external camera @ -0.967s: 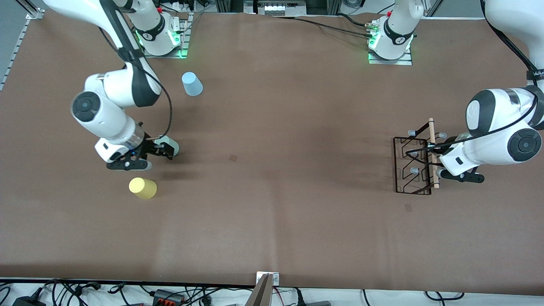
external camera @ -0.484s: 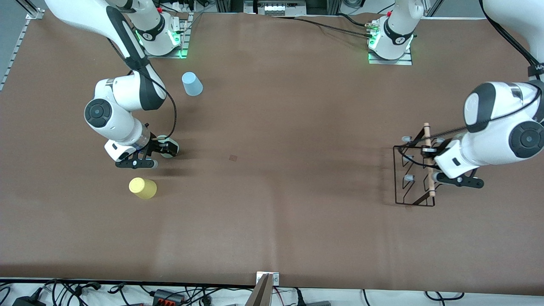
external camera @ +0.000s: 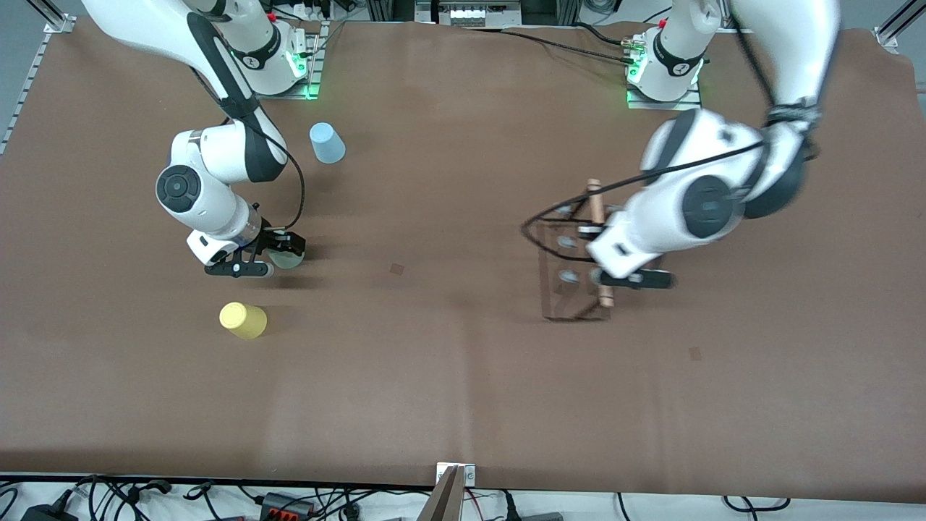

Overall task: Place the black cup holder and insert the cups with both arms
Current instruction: 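Lift the rack with the left gripper while the right gripper grasps the cup, then set the rack down mid-table with the left gripper while the right lifts the cup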

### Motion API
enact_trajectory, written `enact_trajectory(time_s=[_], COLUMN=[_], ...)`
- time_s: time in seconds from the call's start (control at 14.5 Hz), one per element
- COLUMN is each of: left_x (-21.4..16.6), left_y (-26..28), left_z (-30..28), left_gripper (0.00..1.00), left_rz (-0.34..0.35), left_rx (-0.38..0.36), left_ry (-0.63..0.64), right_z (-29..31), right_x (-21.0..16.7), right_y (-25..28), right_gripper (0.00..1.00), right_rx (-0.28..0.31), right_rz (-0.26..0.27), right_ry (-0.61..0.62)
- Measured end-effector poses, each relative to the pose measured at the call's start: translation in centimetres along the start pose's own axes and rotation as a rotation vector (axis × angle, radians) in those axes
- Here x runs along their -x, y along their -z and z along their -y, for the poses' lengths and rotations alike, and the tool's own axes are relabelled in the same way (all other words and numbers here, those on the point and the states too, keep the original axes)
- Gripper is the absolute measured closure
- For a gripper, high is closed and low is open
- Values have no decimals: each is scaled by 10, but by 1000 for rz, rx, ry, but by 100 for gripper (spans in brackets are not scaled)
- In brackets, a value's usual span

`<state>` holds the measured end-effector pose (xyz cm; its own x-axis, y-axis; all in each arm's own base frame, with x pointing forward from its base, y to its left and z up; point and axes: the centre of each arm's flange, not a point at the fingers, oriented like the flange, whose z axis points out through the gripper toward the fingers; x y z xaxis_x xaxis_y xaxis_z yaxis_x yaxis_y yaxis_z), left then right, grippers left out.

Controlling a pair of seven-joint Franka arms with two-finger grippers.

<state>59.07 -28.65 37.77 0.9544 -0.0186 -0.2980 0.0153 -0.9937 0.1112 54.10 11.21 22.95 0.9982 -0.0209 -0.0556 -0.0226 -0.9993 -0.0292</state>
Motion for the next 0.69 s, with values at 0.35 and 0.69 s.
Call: enact_trajectory(time_s=[0.35,0.69], left_x=[-9,-12], left_y=[-46,-60], left_z=[-67,-80], left_gripper=[84,84], left_rz=[27,15], left_rx=[26,32], left_ry=[8,21], right_z=[-2,-2], right_x=[7,8], right_y=[-7,-5], right_gripper=[0,3], right_rx=[4,3], right_rz=[18,15], right_ry=[-3,-4])
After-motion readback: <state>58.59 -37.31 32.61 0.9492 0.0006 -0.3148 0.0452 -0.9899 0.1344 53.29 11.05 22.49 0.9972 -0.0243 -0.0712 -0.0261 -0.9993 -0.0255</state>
